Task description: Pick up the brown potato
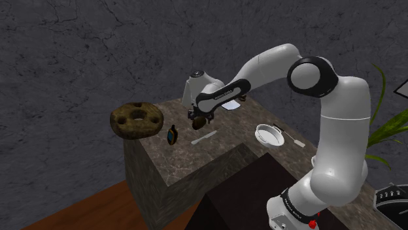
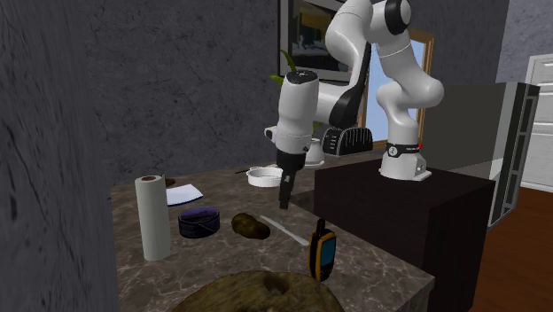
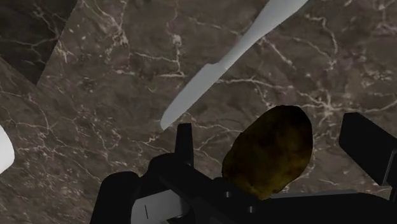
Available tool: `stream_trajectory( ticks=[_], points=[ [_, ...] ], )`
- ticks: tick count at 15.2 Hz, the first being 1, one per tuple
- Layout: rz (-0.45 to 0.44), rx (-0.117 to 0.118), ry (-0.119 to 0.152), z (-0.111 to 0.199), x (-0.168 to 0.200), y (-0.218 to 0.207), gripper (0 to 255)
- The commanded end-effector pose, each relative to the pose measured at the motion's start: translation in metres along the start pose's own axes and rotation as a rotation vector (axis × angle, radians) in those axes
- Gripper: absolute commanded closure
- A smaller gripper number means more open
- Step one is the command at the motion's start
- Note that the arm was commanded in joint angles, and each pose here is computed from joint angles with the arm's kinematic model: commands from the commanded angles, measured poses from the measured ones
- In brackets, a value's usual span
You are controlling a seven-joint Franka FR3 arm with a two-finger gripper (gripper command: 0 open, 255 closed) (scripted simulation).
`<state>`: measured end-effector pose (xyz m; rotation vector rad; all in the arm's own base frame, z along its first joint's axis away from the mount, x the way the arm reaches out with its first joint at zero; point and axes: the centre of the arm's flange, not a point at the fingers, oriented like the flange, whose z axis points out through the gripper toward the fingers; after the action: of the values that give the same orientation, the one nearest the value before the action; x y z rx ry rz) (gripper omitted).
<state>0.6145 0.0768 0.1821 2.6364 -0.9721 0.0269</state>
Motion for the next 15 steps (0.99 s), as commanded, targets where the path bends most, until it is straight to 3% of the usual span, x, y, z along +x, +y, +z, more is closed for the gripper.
stream_trajectory(
  ticks=[1, 6, 15],
  points=[
    [0.048, -0.013, 0.004, 0.019, 0.02, -0.014, 0],
    [0.161, -0.045, 0.011, 0.064, 0.063, -0.04, 0],
    [0.162, -0.045, 0.011, 0.102, 0.058, -0.052, 0]
  ],
)
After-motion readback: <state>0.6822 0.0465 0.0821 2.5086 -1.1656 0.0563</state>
